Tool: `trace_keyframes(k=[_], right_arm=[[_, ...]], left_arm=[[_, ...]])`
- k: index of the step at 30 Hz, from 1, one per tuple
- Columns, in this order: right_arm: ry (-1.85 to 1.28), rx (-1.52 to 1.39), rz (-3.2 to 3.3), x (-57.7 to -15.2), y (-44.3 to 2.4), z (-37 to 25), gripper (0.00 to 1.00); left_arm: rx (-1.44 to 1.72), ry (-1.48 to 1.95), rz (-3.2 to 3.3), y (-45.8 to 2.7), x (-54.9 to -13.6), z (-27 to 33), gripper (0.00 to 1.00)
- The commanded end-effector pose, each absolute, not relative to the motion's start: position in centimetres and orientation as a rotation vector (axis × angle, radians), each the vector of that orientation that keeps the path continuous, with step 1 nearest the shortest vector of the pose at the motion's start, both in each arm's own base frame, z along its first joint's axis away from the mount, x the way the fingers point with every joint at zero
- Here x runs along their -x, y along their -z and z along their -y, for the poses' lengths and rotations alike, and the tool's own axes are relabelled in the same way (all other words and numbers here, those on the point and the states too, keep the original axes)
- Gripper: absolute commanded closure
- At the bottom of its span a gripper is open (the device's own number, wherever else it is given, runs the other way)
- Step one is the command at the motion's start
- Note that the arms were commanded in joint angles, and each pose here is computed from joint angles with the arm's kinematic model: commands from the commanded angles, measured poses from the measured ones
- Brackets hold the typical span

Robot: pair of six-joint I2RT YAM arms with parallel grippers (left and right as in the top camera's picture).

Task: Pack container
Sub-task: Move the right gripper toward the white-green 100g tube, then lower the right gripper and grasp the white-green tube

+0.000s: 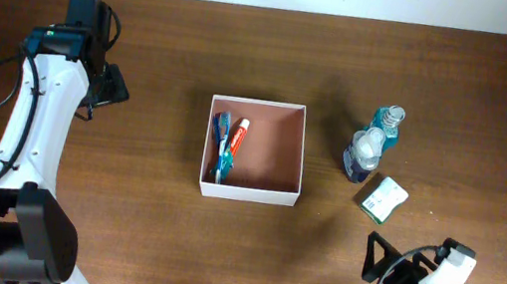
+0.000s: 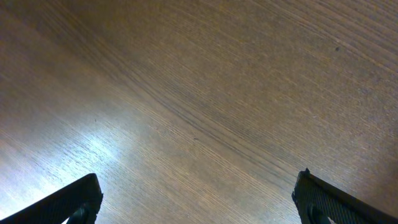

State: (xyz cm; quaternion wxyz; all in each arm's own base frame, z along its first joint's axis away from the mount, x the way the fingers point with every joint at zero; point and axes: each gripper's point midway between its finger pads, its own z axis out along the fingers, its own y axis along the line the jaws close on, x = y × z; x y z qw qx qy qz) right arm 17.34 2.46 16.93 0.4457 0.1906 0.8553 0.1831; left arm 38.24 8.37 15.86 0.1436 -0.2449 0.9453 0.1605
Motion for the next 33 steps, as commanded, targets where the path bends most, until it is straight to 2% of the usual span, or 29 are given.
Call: trace_keyframes(k=[1, 8, 16, 21, 33], right_arm=[[-0.379, -0.526, -2.202, -18.1, -15.6, -1.6, 0.05], [-0.255, -0.637, -2.47, -20.5, -10.4, -0.7, 0.06], [-0.241, -0.681, -2.552, -24.9, -7.0, -0.7, 0.05], [-0.217, -0.697, -2.604, -26.2, -4.5, -0.7, 0.05], [-0.065, -0.726, -2.559, -27.6, -3.6, 1.4, 0.05]], left_arm=[[0.702, -0.458, -2.72, -16.2, -38.3, -8.4, 0.01], [0.702, -0.458, -2.72, -16.2, -38.3, -8.4, 0.01], [0.702, -0.458, -2.72, -16.2, -38.3, -8.4, 0.01], [0.702, -0.458, -2.72, -16.2, -38.3, -8.4, 0.0], [0.702, -0.458, -2.72, -16.2, -38.3, -8.4, 0.01]])
